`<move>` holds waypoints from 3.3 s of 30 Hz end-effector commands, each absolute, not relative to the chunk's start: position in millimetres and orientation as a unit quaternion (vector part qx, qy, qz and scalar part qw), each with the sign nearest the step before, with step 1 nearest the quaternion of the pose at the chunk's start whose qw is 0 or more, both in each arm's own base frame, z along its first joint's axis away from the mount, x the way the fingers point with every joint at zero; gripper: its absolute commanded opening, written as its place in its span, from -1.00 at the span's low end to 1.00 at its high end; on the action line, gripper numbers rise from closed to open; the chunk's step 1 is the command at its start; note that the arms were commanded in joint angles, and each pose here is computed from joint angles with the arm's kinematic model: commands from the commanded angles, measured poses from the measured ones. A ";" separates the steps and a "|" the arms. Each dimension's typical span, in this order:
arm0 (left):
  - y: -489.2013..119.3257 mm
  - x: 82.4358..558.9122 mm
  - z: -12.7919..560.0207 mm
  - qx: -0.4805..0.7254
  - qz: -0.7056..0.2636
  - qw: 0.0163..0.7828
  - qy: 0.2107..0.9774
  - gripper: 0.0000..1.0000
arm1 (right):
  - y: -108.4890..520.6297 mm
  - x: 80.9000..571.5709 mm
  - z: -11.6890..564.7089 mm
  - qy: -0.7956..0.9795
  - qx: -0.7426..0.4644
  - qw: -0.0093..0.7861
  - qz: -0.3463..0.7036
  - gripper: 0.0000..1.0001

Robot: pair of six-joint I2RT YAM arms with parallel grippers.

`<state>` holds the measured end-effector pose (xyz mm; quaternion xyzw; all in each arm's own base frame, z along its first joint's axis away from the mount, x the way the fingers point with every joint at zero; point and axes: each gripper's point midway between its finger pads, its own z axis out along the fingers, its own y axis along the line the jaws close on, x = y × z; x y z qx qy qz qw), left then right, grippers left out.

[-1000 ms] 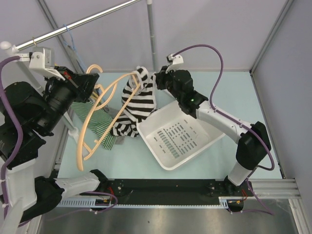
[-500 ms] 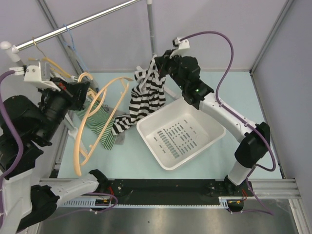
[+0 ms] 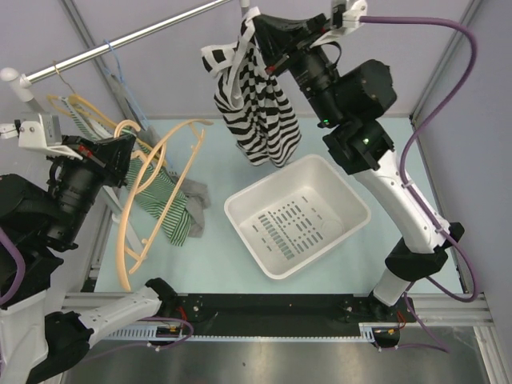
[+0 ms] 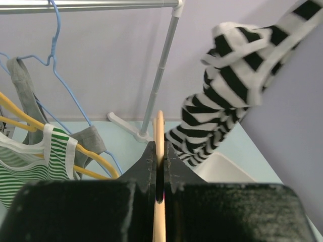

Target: Remove the tank top from the hanger

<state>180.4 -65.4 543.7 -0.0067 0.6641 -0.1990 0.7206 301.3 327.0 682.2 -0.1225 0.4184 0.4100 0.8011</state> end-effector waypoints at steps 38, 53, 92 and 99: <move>-122.5 274.2 548.1 -0.078 -0.194 0.714 0.668 -1.00 | 225.9 214.1 295.3 0.820 -0.142 0.522 0.188 0.03; -108.5 305.2 527.9 -0.161 -0.122 0.707 0.678 -1.00 | 378.8 128.7 430.8 0.680 -0.333 0.573 0.314 0.86; -112.1 296.8 508.8 -0.172 -0.099 0.683 0.703 -1.00 | 415.9 165.7 428.3 0.647 -0.221 0.718 0.132 -1.00; -119.2 290.4 512.2 -0.154 -0.132 0.684 0.701 -0.99 | 400.8 171.1 441.4 0.644 -0.195 0.728 0.136 -1.00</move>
